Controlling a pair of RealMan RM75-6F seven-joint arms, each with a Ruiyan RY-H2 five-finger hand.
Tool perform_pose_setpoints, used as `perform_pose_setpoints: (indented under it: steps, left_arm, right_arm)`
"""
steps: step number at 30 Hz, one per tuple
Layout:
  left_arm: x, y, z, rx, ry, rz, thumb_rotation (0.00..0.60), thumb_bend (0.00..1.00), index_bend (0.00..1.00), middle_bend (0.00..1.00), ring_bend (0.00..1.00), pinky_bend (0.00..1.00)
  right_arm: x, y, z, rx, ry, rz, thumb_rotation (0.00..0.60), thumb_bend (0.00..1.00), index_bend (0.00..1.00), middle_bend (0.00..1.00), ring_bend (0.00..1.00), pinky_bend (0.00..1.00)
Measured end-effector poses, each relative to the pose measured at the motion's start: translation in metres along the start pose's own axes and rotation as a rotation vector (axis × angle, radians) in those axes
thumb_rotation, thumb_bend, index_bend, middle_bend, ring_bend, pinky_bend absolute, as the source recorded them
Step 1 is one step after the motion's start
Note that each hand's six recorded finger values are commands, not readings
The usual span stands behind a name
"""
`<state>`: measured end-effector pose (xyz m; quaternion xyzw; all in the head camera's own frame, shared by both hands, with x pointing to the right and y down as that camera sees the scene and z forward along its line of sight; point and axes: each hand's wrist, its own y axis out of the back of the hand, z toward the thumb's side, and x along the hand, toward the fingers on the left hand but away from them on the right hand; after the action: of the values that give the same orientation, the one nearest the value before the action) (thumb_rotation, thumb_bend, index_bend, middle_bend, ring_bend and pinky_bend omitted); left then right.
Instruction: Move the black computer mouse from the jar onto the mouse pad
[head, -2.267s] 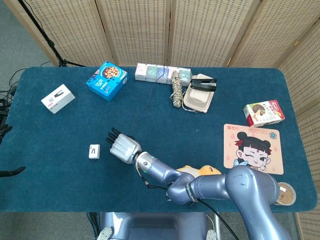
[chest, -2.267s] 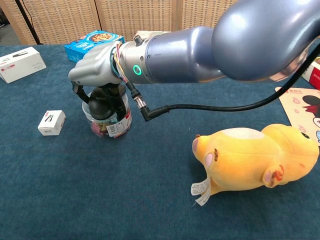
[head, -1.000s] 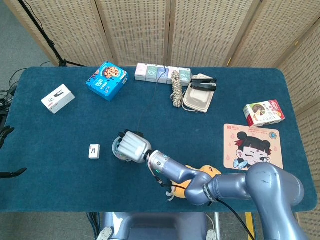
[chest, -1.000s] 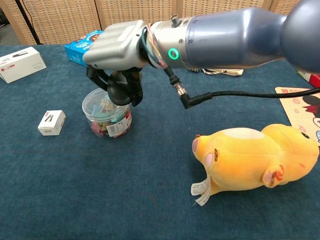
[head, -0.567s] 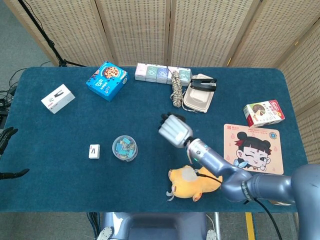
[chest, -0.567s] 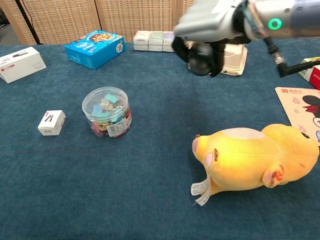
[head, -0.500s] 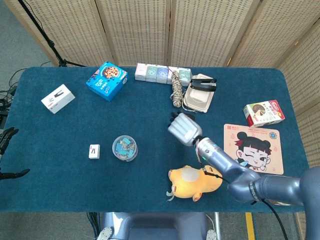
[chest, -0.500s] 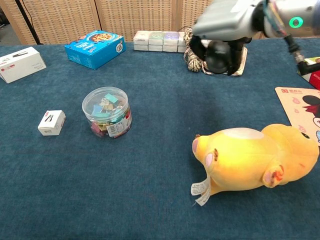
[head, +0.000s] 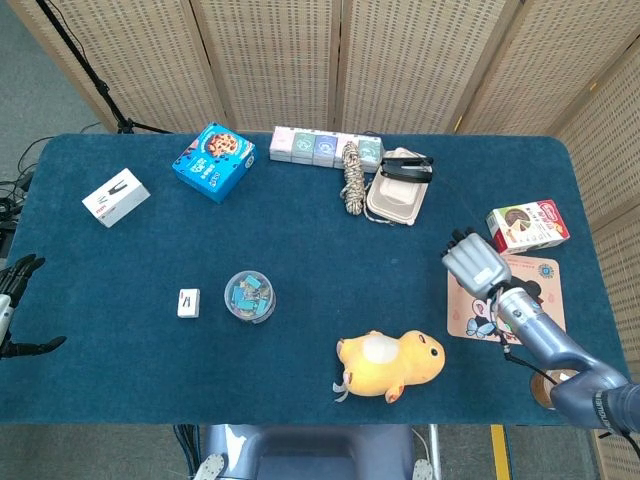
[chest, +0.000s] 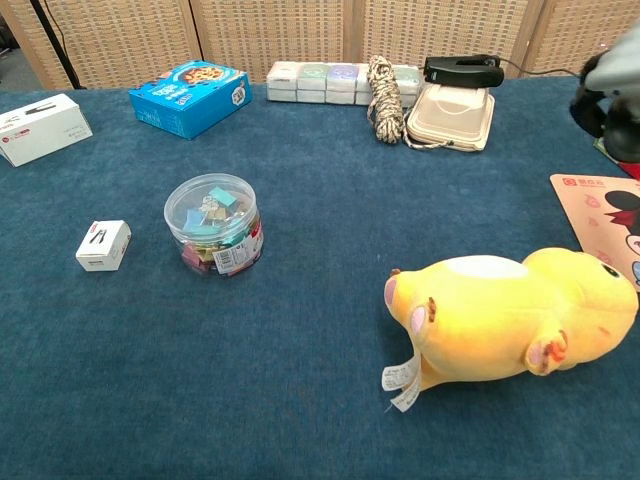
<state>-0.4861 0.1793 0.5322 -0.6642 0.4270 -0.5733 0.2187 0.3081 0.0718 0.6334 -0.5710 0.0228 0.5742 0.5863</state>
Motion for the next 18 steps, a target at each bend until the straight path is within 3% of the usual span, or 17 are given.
perform_pose_setpoints:
  steps: [8,18]
  left_arm:
    - [0.002,-0.003,0.002,0.01,0.005,-0.006,0.6,0.0,0.0,0.0,0.0,0.0]
    - [0.002,-0.006,0.003,0.021,0.012,-0.009,0.6,0.0,0.0,0.0,0.0,0.0]
  right_arm:
    - [0.029,-0.054,-0.016,-0.026,-0.021,0.108,0.6,0.3,0.65,0.43,0.23,0.34]
    - [0.028,-0.068,0.001,-0.077,0.05,0.102,0.6,0.3,0.64,0.42,0.23,0.32]
